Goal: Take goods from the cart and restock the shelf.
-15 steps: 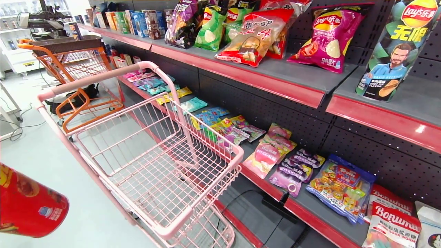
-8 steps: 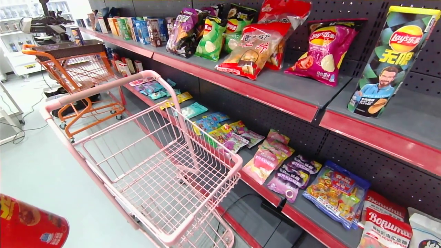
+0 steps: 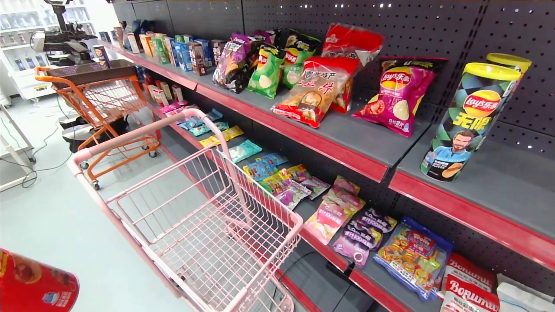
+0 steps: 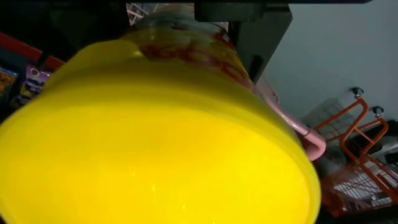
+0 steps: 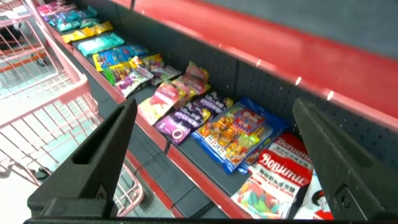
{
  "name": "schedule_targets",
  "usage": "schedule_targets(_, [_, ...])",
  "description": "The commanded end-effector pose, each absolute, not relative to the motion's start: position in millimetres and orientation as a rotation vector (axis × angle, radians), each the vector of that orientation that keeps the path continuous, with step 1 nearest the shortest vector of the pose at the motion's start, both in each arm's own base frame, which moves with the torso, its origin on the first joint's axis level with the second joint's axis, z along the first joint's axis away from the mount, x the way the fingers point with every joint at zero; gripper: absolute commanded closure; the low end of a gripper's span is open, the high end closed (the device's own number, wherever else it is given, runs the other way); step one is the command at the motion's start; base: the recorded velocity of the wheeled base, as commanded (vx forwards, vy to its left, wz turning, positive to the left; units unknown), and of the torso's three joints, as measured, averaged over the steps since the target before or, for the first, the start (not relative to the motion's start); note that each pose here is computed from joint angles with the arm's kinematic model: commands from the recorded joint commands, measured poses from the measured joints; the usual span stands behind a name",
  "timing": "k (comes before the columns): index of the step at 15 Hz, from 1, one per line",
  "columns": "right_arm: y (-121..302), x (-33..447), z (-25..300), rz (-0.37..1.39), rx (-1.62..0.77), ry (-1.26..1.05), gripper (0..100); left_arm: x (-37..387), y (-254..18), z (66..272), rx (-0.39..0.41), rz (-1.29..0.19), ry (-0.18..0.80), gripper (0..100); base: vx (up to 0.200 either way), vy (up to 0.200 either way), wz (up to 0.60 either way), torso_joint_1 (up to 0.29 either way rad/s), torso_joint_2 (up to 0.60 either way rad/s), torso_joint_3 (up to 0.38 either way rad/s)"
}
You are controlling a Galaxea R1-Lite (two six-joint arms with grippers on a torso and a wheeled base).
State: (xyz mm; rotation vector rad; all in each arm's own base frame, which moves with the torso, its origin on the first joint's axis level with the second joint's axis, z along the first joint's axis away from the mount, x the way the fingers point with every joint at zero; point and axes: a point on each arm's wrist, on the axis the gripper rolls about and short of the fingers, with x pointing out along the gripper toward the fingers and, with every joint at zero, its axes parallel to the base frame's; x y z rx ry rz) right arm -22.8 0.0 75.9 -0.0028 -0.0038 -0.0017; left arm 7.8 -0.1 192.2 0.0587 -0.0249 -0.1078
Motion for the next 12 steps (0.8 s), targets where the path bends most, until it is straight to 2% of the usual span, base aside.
schedule_targets(1, [0.0,-22.8,76.1,-0.002,-0.003,-0.006,0,8.2,-0.1,193.6,0.059,-0.107,-0.026,100,0.000,0.000,0.00,0.237,-0.57,-0.354])
schedule_targets(5, [0.0,-22.8,76.0,-0.002,-0.003,-0.005,0,9.3,-0.4,193.5,0.060,-0.113,-0.020,100,0.000,0.000,0.00,0.232,-0.58,-0.359])
schedule_targets(12, [0.0,-22.8,76.0,-0.002,-0.002,-0.005,0,10.7,-0.6,195.1,0.061,-0.108,-0.017,100,0.000,0.000,0.00,0.172,-0.40,-0.233])
